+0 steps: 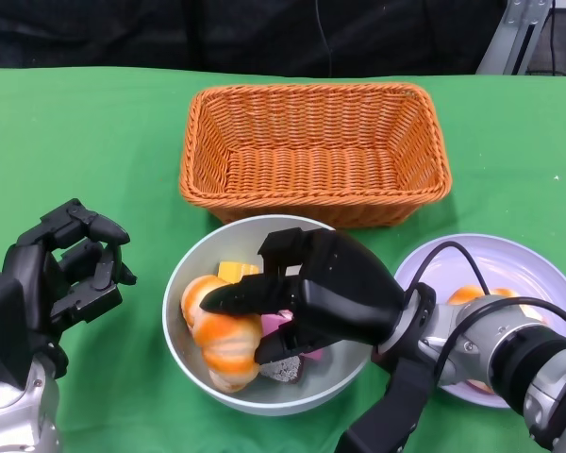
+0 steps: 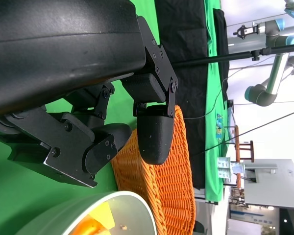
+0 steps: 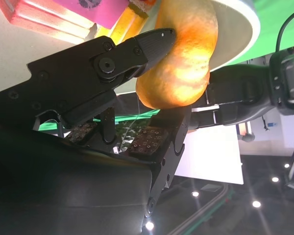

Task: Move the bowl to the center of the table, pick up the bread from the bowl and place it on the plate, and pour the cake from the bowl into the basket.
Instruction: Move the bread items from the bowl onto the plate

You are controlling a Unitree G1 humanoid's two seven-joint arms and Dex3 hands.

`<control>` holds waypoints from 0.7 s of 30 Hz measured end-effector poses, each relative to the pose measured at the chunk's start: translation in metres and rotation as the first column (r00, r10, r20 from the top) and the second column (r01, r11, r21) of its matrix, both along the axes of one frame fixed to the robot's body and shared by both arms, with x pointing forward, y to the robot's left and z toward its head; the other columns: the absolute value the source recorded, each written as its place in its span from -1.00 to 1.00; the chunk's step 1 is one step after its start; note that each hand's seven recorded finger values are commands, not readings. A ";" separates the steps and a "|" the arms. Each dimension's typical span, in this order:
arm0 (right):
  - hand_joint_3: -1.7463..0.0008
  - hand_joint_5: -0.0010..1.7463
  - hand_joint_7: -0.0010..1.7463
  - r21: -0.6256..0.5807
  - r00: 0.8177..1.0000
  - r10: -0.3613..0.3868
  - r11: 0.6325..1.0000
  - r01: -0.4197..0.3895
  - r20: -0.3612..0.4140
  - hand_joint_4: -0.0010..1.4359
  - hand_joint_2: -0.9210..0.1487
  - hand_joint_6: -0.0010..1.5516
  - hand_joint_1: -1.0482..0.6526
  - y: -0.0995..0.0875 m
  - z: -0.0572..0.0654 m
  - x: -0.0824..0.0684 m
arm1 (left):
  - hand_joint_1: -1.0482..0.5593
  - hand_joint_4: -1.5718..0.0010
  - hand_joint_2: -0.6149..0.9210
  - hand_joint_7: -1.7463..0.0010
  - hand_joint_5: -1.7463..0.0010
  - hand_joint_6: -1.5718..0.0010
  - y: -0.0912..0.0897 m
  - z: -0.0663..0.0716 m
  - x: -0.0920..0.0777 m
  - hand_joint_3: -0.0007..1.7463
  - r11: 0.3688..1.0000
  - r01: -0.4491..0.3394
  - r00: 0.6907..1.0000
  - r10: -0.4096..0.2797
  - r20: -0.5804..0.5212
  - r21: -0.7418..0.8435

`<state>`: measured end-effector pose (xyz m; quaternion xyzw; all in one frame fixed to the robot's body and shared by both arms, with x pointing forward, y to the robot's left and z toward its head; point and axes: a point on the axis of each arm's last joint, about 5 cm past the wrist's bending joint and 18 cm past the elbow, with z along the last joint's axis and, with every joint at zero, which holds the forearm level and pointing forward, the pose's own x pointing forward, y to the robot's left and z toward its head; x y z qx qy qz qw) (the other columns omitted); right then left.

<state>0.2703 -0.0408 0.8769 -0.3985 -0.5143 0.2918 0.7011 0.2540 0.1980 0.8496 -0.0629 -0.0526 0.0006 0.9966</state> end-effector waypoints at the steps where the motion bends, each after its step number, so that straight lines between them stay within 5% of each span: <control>1: 0.84 0.22 -0.38 0.004 1.000 -0.003 1.000 0.003 -0.001 0.15 -1.00 0.25 -0.11 0.000 0.000 0.000 | 0.29 -0.01 0.56 -0.47 -0.79 -0.07 0.000 0.000 0.000 0.13 1.000 0.001 1.000 -0.001 -0.003 0.004; 8: 0.93 0.22 -0.33 0.023 1.000 -0.013 1.000 0.014 -0.024 0.19 -1.00 0.22 -0.07 -0.001 0.003 0.002 | 0.33 0.03 0.52 -0.47 -0.86 -0.09 0.001 -0.002 -0.001 0.24 1.000 0.000 1.000 0.000 -0.011 -0.004; 11: 0.89 0.36 -0.26 0.049 0.999 -0.035 0.998 0.037 -0.028 0.19 -1.00 0.20 -0.05 -0.003 0.006 0.004 | 0.33 0.04 0.54 -0.44 -0.83 -0.10 0.001 -0.003 -0.001 0.19 1.000 -0.006 1.000 0.006 -0.013 -0.017; 21: 0.82 0.81 0.30 0.128 0.997 -0.076 0.989 0.077 -0.016 0.11 -1.00 -0.02 0.02 -0.012 0.015 0.010 | 0.34 -0.03 0.59 -0.44 -0.79 -0.10 0.002 -0.003 -0.001 0.13 0.999 0.004 1.000 -0.004 -0.008 -0.037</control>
